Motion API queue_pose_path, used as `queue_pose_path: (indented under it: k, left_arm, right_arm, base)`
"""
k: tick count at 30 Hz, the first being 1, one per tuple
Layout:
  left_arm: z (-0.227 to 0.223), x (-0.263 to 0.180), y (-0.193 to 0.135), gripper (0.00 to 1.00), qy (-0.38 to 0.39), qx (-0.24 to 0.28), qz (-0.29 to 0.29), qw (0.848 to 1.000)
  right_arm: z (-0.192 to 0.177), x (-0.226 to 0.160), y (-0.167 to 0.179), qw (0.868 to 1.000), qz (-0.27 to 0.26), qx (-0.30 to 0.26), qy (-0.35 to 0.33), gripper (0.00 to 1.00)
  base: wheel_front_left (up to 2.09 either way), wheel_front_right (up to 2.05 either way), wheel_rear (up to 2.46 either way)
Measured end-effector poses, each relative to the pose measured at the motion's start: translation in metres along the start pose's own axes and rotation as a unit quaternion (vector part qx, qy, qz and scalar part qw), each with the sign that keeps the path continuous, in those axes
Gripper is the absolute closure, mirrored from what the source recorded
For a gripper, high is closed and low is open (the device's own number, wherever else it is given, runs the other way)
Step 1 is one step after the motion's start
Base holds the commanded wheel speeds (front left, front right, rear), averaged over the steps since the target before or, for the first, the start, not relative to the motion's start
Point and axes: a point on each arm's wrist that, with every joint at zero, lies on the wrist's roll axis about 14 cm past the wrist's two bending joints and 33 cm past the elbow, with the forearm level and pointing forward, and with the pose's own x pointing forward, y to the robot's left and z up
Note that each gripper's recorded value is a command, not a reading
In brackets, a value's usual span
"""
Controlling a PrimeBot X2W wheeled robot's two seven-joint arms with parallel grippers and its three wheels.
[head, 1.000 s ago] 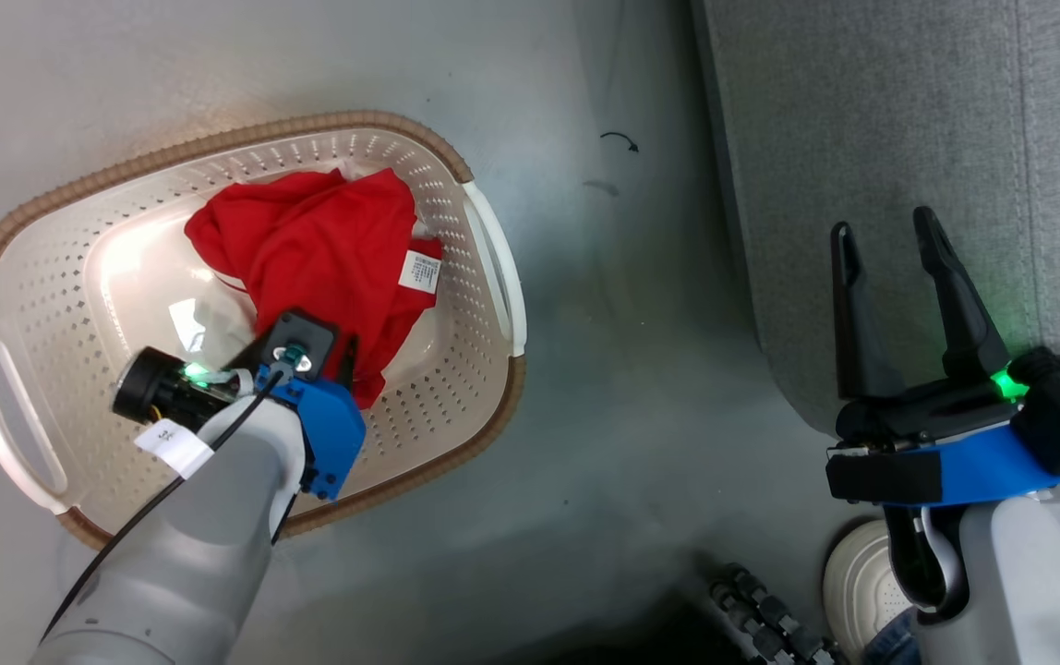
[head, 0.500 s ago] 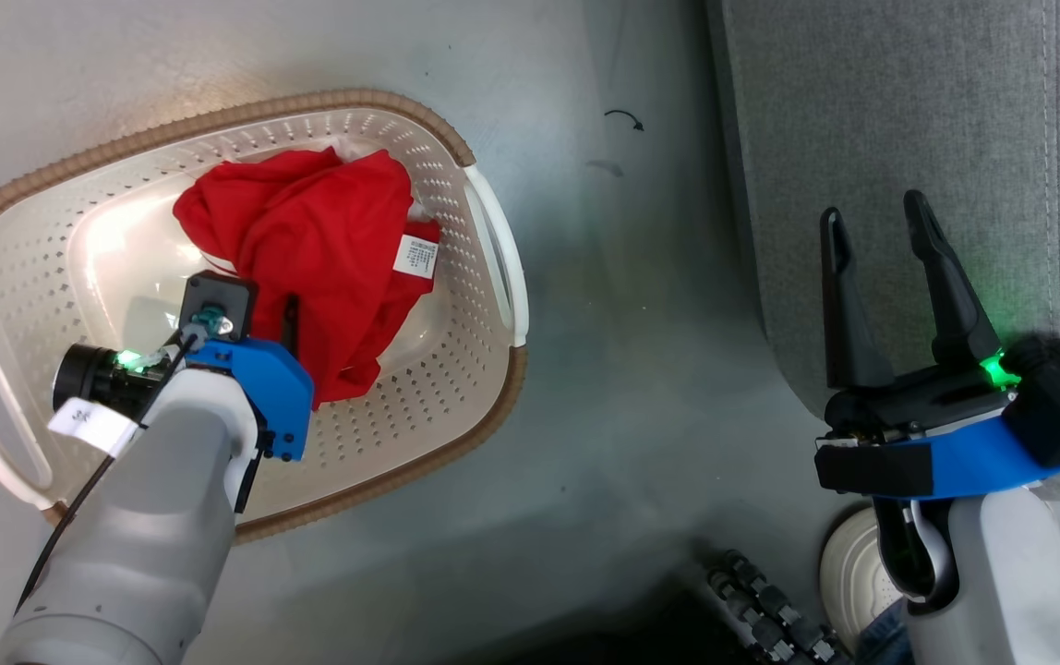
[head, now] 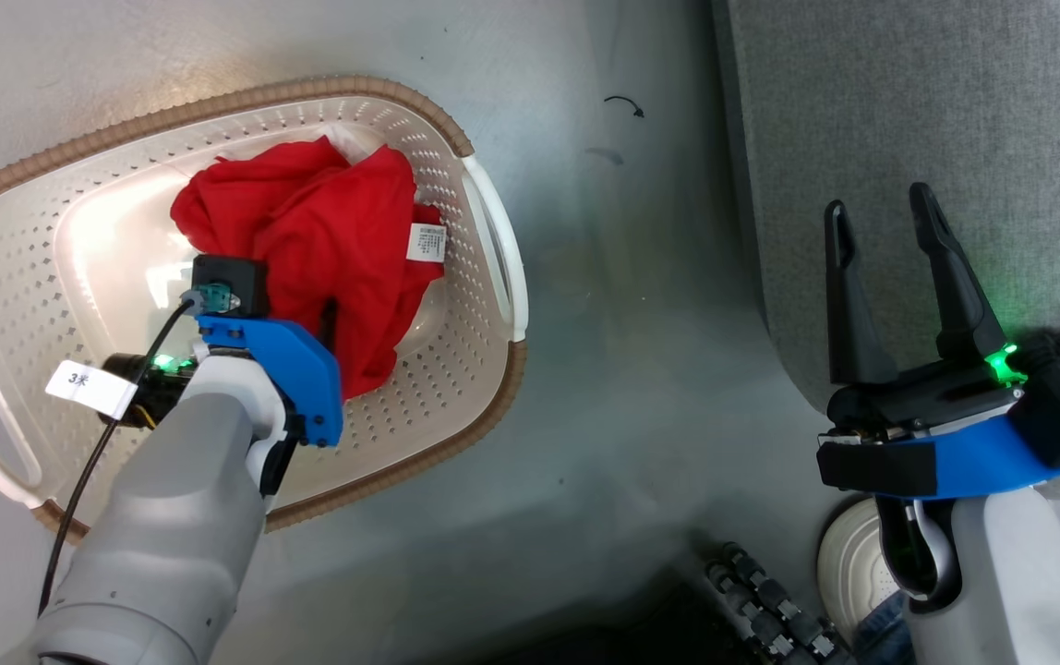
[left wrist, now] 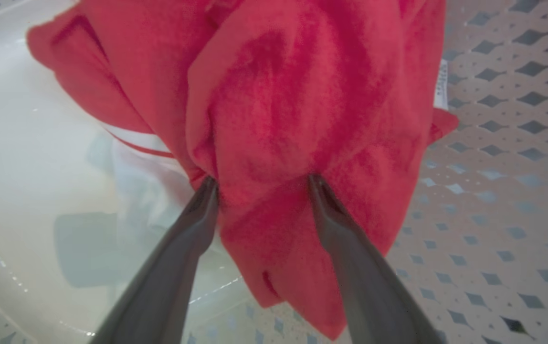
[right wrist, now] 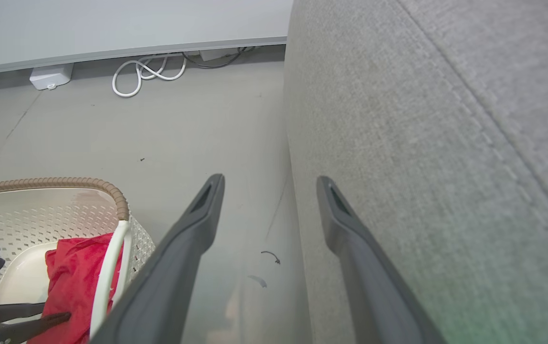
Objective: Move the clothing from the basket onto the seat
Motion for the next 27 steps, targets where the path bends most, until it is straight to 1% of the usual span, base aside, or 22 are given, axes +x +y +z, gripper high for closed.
queue_pose_path:
  k: [2,4,5,6,7,8,15,27]
  left_arm:
    - [0.0000,0.0005,-0.0042,0.00,0.002,-0.016,-0.006,1.000]
    - [-0.0001,0.0006,-0.0064,0.00,0.003,-0.015,-0.011,1.000]
    - [0.0002,0.0004,-0.0068,0.39,0.003,-0.014,-0.013,1.000]
    - [0.0000,0.0003,-0.0074,0.39,0.004,-0.011,-0.014,1.000]
    - [-0.0003,0.0003,-0.0081,0.84,0.005,-0.008,-0.016,1.000]
    - [-0.0005,0.0002,-0.0089,1.00,0.006,-0.005,-0.017,1.000]
    - [0.0020,-0.0006,-0.0118,1.00,0.003,0.008,-0.023,1.000]
    - [0.0036,-0.0023,-0.0092,1.00,-0.002,0.014,-0.023,1.000]
  right_arm:
    - [-0.0004,0.0001,0.0006,1.000,0.001,0.000,0.000,0.00]
    - [-0.0004,0.0003,0.0010,1.000,0.001,0.000,0.000,0.00]
    - [-0.0004,0.0004,0.0011,1.000,0.002,-0.001,0.000,0.00]
    - [-0.0003,0.0004,0.0013,1.000,0.002,-0.001,0.000,0.00]
    - [-0.0003,0.0004,0.0014,1.000,0.002,-0.002,0.000,0.00]
    - [-0.0001,0.0004,0.0016,1.000,0.002,-0.002,0.000,0.00]
    - [0.0016,0.0003,0.0028,1.000,0.004,-0.001,-0.002,0.00]
    - [0.0025,0.0013,0.0052,1.000,0.008,-0.001,-0.004,0.00]
  base:
    - [0.00,0.00,0.00]
    - [0.00,0.00,0.00]
    - [0.00,0.00,0.00]
    - [0.00,0.00,0.00]
    - [0.00,0.00,0.00]
    - [0.00,0.00,0.00]
    - [0.00,0.00,0.00]
    - [0.00,0.00,0.00]
